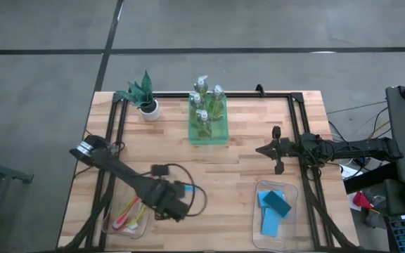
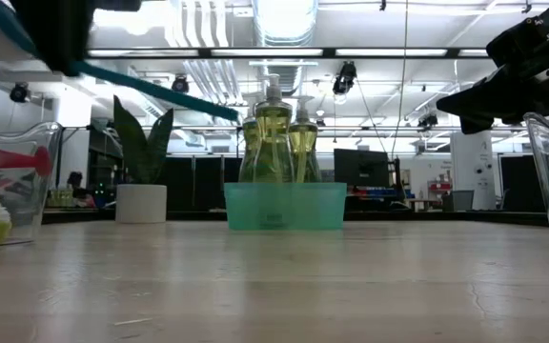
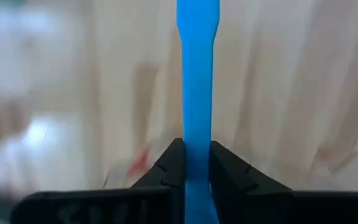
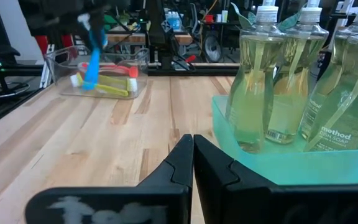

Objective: Pick & Place Kitchen Sink Supplies
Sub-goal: Put the blue toilet brush into the left transparent bin

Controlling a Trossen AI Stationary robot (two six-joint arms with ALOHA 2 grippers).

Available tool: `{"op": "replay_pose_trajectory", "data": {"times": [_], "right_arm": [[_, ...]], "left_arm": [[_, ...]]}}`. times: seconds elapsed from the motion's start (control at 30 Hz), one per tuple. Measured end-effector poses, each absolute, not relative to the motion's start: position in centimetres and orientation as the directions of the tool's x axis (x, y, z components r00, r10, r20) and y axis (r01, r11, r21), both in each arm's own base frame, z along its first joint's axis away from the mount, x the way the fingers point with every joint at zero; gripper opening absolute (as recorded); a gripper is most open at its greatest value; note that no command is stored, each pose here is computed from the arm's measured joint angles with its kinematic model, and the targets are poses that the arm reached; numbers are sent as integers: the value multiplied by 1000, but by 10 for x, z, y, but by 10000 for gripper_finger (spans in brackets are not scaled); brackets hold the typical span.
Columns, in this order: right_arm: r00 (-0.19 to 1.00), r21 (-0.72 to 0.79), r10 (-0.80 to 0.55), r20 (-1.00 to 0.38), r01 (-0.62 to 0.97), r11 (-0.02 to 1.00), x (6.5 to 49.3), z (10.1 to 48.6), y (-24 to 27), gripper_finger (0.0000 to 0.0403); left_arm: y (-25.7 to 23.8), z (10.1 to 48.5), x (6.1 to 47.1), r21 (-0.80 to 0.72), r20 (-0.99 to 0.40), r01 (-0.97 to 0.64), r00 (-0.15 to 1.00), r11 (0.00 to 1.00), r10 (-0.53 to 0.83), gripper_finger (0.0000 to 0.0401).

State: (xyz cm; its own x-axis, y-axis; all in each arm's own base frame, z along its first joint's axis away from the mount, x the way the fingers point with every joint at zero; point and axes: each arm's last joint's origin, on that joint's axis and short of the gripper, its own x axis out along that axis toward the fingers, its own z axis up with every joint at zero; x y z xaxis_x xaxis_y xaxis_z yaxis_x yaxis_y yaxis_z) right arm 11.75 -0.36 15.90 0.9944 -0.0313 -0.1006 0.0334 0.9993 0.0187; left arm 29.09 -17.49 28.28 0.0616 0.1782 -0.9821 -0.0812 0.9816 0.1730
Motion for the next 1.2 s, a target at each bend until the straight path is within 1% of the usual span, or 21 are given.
{"op": "replay_pose_trajectory", "data": {"times": [0.07, 0.1, 0.2, 0.3, 0.4, 0.5, 0.6, 0.7, 0.77, 0.8, 0.93, 1.1, 1.2], "right_arm": [[994, 19, -31, -101, 33, 999, 117, 159, -4, 8], [994, 19, -31, -101, 33, 999, 117, 159, -4, 8], [994, 19, -31, -101, 33, 999, 117, 159, -4, 8], [995, 18, -31, -99, 33, 999, 117, 159, -4, 8], [995, 18, -31, -100, 33, 999, 117, 159, -4, 8], [995, 19, -32, -100, 34, 999, 117, 159, -4, 8], [995, 19, -32, -100, 34, 999, 117, 159, -4, 8], [995, 19, -32, -100, 34, 999, 117, 159, -4, 8], [994, 18, -31, -100, 33, 999, 117, 159, -4, 8], [994, 19, -31, -100, 34, 999, 117, 159, -4, 8], [994, 19, -32, -100, 34, 999, 117, 159, -4, 8], [994, 19, -32, -100, 34, 999, 117, 159, -4, 8], [995, 19, -32, -100, 34, 999, 117, 159, -4, 8]], "left_arm": [[-175, 293, 274, 222, -974, -161, 7, 962, 226, 52], [-177, 297, 267, 229, -972, -203, 8, 952, 236, 54], [-186, 308, 243, 161, -977, -305, 83, 939, 195, 48], [-193, 317, 215, 123, -976, -436, 107, 891, 188, 35], [-204, 325, 188, 66, -963, -533, 186, 843, 194, 35], [-211, 328, 164, 2, -963, -626, 209, 780, 170, 46], [-216, 320, 142, -18, -965, -719, 193, 694, 175, 58], [-216, 304, 123, 20, -975, -794, 118, 607, 187, 57], [-215, 292, 114, 63, -979, -830, 56, 554, 194, 50], [-215, 285, 112, 80, -981, -835, 33, 545, 194, 46], [-213, 262, 112, 76, -982, -827, 34, 556, 185, 43], [-214, 240, 114, 20, -990, -827, 62, 562, 126, 75], [-212, 238, 114, 16, -991, -831, 63, 556, 122, 100]]}}
